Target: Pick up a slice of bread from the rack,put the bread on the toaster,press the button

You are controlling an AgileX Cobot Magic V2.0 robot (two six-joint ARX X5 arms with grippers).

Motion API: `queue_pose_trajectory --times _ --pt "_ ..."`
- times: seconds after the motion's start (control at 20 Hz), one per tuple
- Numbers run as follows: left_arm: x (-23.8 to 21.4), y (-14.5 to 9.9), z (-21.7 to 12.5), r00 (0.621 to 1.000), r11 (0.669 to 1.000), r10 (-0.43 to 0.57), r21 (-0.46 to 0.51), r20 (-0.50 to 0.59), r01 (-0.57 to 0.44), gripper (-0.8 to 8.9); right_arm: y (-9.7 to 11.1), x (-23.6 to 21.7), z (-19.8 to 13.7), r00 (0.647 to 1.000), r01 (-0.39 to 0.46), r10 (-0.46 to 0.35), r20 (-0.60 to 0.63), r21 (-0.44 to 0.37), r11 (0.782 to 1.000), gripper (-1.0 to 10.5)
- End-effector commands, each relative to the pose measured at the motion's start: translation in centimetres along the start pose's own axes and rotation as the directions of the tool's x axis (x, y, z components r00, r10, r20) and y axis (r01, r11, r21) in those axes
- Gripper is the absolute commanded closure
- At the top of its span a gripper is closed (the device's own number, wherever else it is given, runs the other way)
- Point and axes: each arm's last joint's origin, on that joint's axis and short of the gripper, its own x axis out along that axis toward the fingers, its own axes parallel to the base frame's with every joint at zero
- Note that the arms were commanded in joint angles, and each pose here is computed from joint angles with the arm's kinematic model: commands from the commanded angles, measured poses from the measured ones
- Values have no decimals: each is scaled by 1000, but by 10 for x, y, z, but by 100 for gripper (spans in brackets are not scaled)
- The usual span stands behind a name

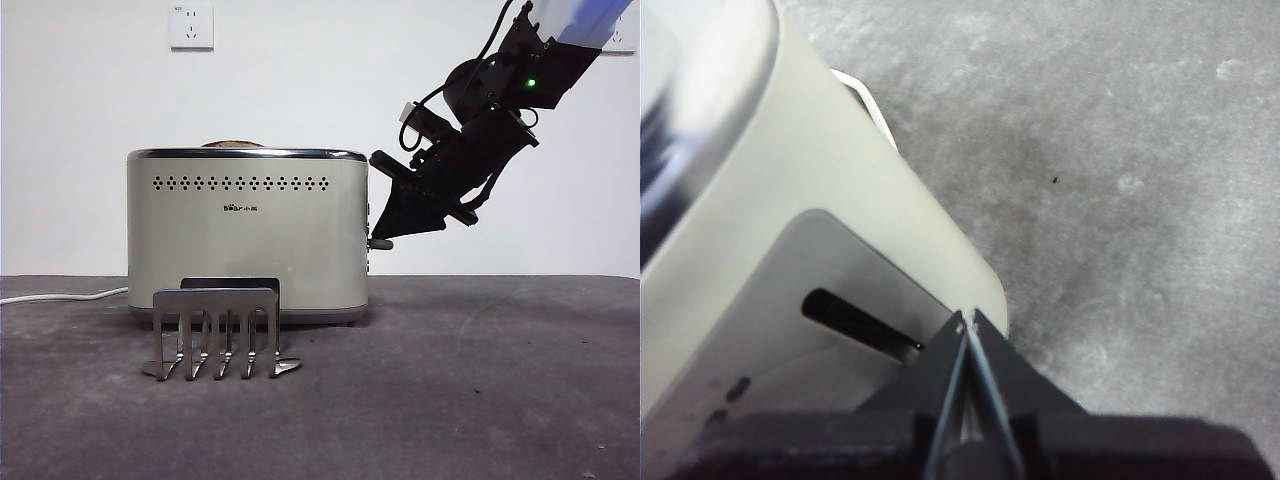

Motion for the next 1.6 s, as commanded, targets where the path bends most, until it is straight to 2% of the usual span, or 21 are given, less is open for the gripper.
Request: queue_pose_trajectory --times 0.05,0.25,0.4,0.6,0.75,0.9,1.1,1.45,1.5,1.6 --pt "-2 -1 0 1000 1000 3 -4 4 -3 499 -3 20 -37 986 -9 20 -166 66 998 959" --pt "-2 -1 0 1000 1000 3 -4 4 -3 499 2 8 -20 996 -16 18 -82 28 999 959" --pt "-2 -1 0 1000 1000 2 -4 4 -2 499 12 -24 7 1000 -3 3 30 -16 1000 958" --pt "-2 -1 0 1000 1000 3 0 4 -3 499 35 -95 42 984 30 -18 175 -65 997 958" --pt "-2 -1 0 1000 1000 2 -1 4 -2 499 66 -158 54 975 39 -21 223 -78 996 958" --pt "-2 -1 0 1000 1000 1 -1 3 -1 499 97 -211 45 984 28 -16 179 -66 997 958" --pt "-2 -1 -4 999 1000 -5 -15 -36 4 499 135 -267 12 1000 5 -4 17 -63 998 958" --pt "-3 -3 -13 991 999 -23 -50 -131 16 510 161 -310 -26 989 -19 9 -147 -67 998 958" --pt "-3 -3 -16 988 998 -27 -56 -152 18 577 164 -316 -30 988 -22 10 -156 -73 997 958" --pt "-4 -4 -18 983 998 -32 -52 -180 23 831 169 -325 -34 990 -20 8 -142 -82 996 958"
